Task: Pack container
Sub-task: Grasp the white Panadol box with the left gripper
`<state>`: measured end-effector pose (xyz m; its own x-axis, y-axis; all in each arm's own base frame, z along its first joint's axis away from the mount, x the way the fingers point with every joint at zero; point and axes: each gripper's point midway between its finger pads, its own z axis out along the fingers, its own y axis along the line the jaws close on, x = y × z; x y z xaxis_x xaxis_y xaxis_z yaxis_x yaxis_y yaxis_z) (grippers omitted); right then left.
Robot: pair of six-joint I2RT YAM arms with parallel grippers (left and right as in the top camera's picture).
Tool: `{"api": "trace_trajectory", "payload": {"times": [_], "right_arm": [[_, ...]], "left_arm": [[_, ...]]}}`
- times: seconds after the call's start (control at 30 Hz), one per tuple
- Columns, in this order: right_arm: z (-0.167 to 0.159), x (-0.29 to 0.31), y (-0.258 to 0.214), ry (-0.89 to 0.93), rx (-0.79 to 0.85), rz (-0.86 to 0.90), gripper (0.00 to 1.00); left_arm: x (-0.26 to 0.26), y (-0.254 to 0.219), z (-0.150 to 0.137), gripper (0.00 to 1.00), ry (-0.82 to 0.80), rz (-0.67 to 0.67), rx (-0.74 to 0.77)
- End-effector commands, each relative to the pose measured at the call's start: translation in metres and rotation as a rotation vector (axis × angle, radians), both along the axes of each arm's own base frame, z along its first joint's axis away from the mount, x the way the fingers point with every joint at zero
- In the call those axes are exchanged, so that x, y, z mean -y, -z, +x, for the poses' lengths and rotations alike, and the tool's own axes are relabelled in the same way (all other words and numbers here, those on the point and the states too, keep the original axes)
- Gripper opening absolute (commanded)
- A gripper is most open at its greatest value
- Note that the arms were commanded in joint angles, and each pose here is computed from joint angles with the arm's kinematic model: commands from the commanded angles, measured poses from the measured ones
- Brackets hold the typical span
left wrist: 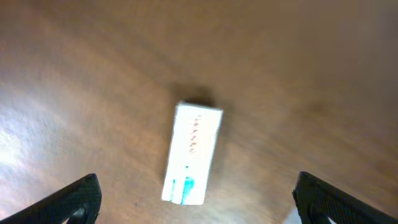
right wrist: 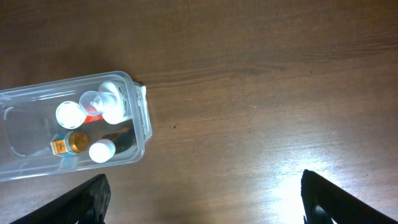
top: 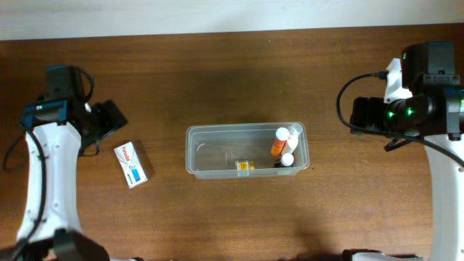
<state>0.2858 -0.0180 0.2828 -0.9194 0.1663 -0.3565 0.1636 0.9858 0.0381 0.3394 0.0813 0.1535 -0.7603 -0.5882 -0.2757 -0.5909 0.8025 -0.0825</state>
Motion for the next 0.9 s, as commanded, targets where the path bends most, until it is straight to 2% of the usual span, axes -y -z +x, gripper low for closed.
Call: {"api": "trace_trajectory", "payload": {"times": [0.0, 0.2, 0.4, 0.47, 0.5, 0.67, 0.77, 0.87], "right_arm": [[0.0, 0.004, 0.003, 0.009, -0.01, -0.01, 0.89], [0.0, 0.004, 0.003, 0.009, -0.011, -0.009, 0.89], [0.0, 0.004, 0.003, 0.009, -0.011, -0.01, 0.89], [0.0, 0.004, 0.003, 0.009, -0.01, -0.01, 0.89], [0.0, 0.004, 0.003, 0.009, -0.011, -0.009, 0.89], [0.0, 0.004, 0.003, 0.009, -0.011, -0.009, 0.89], [0.0, 0.004, 0.003, 0.009, -0.011, -0.01, 0.89], [0.0, 0.004, 0.003, 0.009, -0.011, -0.01, 0.89]], "left_arm": [[0.009, 0.061, -0.014, 0.99, -0.018, -0.092, -0.141], [0.019, 0.127, -0.027, 1.0, -0.006, -0.136, -0.317], [0.021, 0.147, -0.033, 0.97, -0.009, -0.158, -0.384], [0.021, 0.147, -0.033, 0.9, -0.009, -0.158, -0.383], [0.022, 0.147, -0.033, 0.8, -0.008, -0.161, -0.383], [0.023, 0.147, -0.033, 0.55, -0.008, -0.169, -0.381], [0.024, 0.147, -0.032, 0.45, -0.007, -0.172, -0.378], [0.029, 0.135, -0.024, 0.42, 0.015, -0.184, -0.355]]}}
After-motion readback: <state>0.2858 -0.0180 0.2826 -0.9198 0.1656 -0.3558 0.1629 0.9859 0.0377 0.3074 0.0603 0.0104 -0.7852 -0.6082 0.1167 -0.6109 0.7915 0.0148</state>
